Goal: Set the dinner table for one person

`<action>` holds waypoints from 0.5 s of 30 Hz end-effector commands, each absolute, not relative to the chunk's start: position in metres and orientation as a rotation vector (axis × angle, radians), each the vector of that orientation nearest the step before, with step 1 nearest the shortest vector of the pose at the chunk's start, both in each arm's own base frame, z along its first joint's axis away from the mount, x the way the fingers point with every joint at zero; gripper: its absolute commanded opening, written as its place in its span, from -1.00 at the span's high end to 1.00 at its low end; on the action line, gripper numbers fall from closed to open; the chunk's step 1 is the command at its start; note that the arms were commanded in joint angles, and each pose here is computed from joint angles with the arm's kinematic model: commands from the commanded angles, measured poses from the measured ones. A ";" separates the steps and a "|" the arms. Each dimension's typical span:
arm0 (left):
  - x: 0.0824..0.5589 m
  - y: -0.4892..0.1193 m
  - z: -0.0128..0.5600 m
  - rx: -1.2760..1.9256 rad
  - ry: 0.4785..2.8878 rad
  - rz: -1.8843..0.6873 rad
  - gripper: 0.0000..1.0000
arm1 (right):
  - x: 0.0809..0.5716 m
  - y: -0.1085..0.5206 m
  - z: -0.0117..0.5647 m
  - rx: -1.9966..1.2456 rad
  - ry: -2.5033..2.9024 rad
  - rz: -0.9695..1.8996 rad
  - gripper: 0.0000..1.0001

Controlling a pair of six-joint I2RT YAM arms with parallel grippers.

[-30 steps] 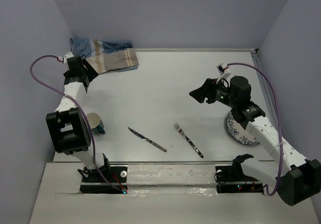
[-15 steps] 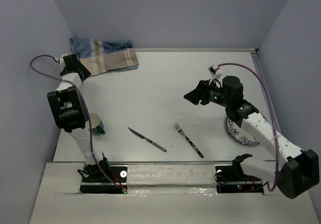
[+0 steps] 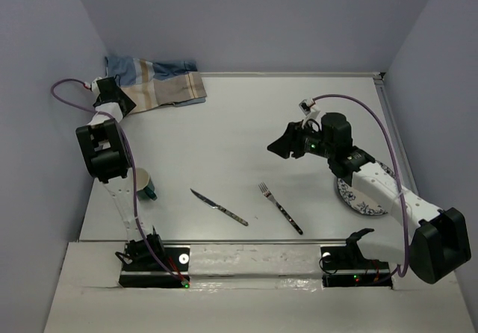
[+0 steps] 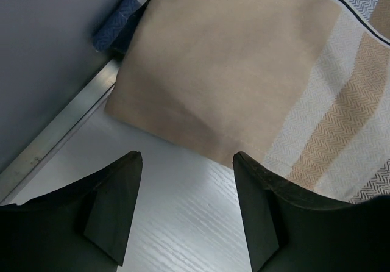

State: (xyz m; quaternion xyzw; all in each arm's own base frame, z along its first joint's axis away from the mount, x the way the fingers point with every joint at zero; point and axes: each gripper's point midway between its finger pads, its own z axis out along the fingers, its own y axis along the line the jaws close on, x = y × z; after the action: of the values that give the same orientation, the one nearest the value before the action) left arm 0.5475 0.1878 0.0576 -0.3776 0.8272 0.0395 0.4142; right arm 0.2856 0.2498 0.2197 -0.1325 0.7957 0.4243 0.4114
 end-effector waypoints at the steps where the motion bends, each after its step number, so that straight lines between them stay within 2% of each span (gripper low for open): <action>1: 0.563 0.197 0.073 -0.954 2.046 0.111 -0.38 | 0.285 0.264 0.236 -0.401 1.914 1.111 -0.14; 11: 0.576 0.197 0.048 -0.923 2.138 0.205 -0.35 | 0.286 0.281 0.229 -0.439 1.932 1.124 -0.14; 15: 0.580 0.196 0.046 -0.911 2.151 0.224 0.02 | 0.286 0.284 0.231 -0.444 1.929 1.126 -0.13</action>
State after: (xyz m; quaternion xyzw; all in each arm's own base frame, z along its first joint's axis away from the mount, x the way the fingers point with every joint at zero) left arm 0.5769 0.1936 0.0385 -0.3646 0.8430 0.0720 0.3888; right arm 0.2781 0.2740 0.1981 -0.1562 0.8030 0.4350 0.3762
